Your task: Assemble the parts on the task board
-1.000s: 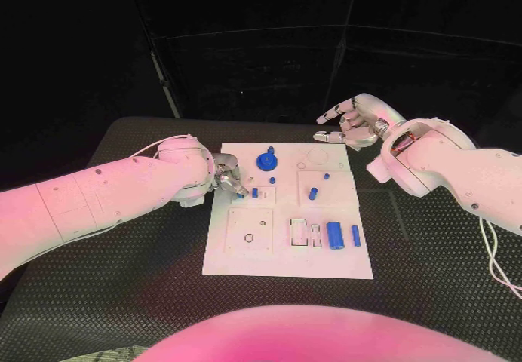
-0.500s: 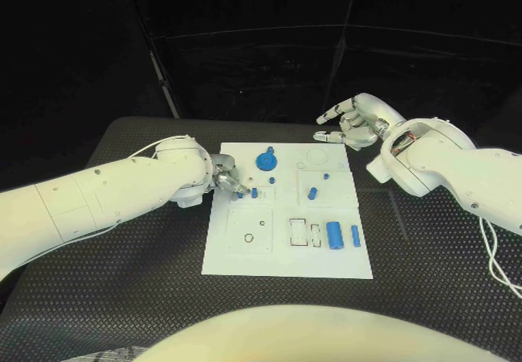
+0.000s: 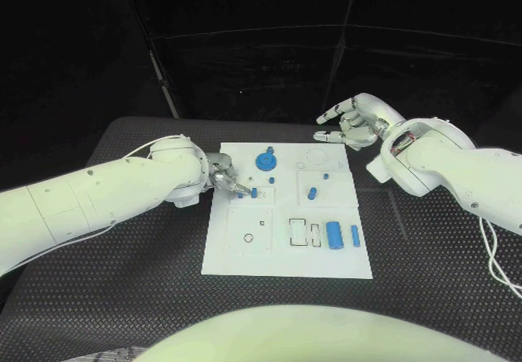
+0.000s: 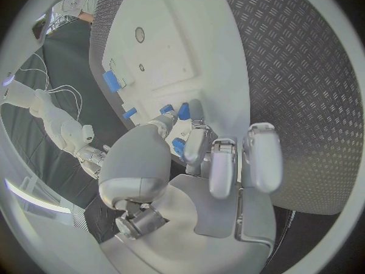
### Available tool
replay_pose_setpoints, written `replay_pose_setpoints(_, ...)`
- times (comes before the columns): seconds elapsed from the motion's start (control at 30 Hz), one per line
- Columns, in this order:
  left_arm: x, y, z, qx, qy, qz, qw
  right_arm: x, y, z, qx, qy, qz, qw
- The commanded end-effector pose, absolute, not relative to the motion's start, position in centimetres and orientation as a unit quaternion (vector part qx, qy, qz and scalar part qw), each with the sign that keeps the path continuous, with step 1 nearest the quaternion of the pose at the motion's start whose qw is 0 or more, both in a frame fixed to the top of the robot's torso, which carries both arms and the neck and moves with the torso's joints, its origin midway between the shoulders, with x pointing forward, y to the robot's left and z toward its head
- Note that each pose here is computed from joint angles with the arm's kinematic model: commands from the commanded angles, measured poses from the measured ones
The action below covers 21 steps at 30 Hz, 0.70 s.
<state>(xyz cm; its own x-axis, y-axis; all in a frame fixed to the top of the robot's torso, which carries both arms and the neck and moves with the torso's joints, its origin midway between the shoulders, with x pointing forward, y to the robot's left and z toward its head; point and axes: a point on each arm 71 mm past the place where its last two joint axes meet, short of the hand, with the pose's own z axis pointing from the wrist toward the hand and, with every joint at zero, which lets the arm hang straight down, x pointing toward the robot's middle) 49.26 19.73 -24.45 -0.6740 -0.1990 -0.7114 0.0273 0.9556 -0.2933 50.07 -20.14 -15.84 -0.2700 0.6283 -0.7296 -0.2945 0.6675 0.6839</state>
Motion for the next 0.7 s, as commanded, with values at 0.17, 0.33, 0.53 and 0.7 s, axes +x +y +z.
replay_pose_setpoints(0.17,49.7,19.9,-23.2,-0.093,0.884,-0.169,0.426,50.1,-20.1,-15.7,0.118,0.691,0.393,0.595)
replay_pose_setpoints(0.33,49.7,20.3,-22.5,-0.115,0.876,-0.187,0.43,50.2,-20.2,-15.7,0.118,0.691,0.392,0.595)
replay_pose_setpoints(0.53,49.7,20.2,-21.3,-0.121,0.851,-0.248,0.447,50.3,-20.2,-15.8,0.119,0.691,0.391,0.596)
replay_pose_setpoints(0.7,50.0,18.6,-19.9,-0.098,0.79,-0.351,0.493,50.3,-20.2,-15.8,0.119,0.691,0.392,0.596)
